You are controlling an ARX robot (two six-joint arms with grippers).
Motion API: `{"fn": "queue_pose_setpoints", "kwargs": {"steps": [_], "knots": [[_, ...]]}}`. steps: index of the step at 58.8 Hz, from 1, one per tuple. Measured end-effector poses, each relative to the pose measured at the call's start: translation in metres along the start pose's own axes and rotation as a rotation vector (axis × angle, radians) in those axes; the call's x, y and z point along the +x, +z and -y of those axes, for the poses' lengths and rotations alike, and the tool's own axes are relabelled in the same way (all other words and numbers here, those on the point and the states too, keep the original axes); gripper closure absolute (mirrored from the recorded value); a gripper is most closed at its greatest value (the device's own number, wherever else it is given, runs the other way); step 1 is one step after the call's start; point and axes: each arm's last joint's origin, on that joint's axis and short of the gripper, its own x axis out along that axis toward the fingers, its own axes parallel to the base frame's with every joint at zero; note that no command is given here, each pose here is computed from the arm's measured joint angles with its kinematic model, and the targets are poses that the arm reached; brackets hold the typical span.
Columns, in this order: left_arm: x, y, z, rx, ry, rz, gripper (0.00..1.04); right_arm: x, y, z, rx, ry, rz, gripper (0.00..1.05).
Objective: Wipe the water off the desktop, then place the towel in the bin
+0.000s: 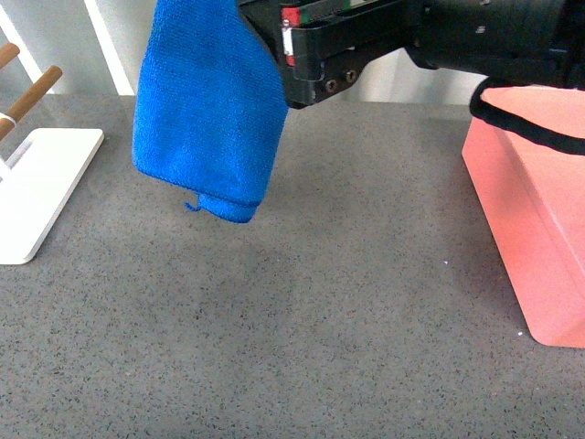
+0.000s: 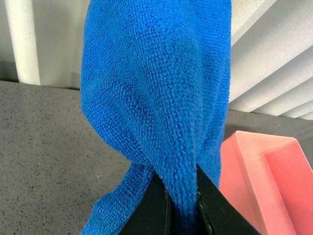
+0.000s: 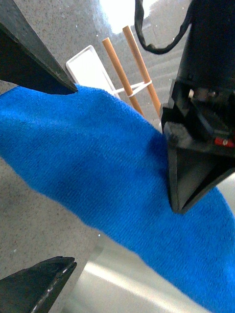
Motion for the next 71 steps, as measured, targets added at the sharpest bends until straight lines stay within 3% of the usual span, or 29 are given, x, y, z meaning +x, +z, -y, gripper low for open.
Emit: {"fn": "queue_pose_setpoints", "kwargs": {"steps": [16, 36, 51, 67, 71], "knots": [[0.000, 0.006, 0.005, -0.030, -0.016, -0.008, 1.00, 0.017, -0.009, -0.007, 0.021, 0.045, -0.005, 0.07], [-0.001, 0.010, 0.009, -0.036, -0.022, -0.008, 1.00, 0.033, -0.018, 0.001, 0.021, 0.005, -0.046, 0.07], [-0.002, 0.010, 0.008, -0.041, -0.018, -0.014, 1.00, 0.037, -0.011, 0.012, 0.011, -0.032, 0.007, 0.56], [-0.006, 0.015, 0.009, -0.048, -0.026, -0.002, 1.00, 0.037, -0.006, 0.015, 0.023, -0.038, 0.052, 0.96], [-0.008, 0.016, 0.008, -0.051, -0.026, 0.001, 1.00, 0.036, -0.006, 0.016, 0.028, -0.039, 0.058, 1.02]]}}
